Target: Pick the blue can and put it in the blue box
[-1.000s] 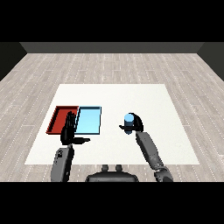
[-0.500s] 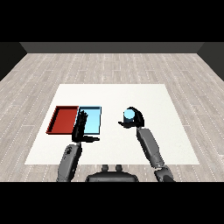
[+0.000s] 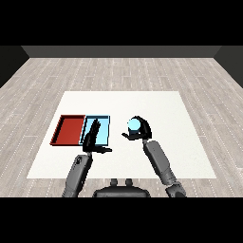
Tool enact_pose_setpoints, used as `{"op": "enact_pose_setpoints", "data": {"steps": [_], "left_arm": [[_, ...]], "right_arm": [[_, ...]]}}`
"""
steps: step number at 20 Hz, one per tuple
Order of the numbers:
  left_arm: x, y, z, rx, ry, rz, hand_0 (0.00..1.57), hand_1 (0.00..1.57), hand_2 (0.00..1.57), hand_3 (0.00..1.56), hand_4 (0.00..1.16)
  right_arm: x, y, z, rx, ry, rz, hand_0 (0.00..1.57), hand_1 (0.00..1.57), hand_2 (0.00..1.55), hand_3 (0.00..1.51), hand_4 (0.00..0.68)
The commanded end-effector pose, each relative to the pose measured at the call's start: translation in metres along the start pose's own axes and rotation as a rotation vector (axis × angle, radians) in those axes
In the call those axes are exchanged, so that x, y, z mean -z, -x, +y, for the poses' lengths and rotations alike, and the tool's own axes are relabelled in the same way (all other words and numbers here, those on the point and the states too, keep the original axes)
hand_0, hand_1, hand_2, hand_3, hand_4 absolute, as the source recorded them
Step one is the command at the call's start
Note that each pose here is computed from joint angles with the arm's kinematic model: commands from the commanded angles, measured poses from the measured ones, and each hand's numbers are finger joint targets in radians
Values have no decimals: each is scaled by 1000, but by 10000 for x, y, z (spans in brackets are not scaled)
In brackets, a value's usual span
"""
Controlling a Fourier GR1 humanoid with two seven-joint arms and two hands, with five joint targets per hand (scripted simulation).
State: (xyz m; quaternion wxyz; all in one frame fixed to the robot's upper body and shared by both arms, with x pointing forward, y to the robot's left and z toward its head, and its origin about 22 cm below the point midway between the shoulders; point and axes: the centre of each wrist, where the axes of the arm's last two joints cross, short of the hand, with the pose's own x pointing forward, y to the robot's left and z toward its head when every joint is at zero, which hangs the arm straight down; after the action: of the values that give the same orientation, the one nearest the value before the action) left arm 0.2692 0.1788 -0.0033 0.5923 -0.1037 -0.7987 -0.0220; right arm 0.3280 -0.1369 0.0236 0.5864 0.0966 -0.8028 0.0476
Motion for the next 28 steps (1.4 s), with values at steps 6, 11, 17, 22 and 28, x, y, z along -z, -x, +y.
{"op": "enact_pose_setpoints", "data": {"steps": [6,11,17,22,28], "left_arm": [[280,77,-400,31,45,18,0,0,0,0,0],[299,254,-540,12,50,66,0,0,0,0,0],[313,326,-556,14,40,95,0,0,0,0,0],[240,449,-578,28,61,133,0,0,0,0,0],[416,449,-793,28,75,120,0,0,0,0,0]], "right_arm": [[33,-47,17,-5,-22,-25,1423,1423,1438,1409,666],[73,-41,219,9,-51,-38,1414,1414,1445,1414,660],[148,-99,338,16,-56,-43,1406,1406,1442,1406,666],[19,-145,354,29,-96,-69,1399,1399,1443,1405,679],[139,-92,221,36,-108,-64,1397,1397,1450,1411,677]]}}
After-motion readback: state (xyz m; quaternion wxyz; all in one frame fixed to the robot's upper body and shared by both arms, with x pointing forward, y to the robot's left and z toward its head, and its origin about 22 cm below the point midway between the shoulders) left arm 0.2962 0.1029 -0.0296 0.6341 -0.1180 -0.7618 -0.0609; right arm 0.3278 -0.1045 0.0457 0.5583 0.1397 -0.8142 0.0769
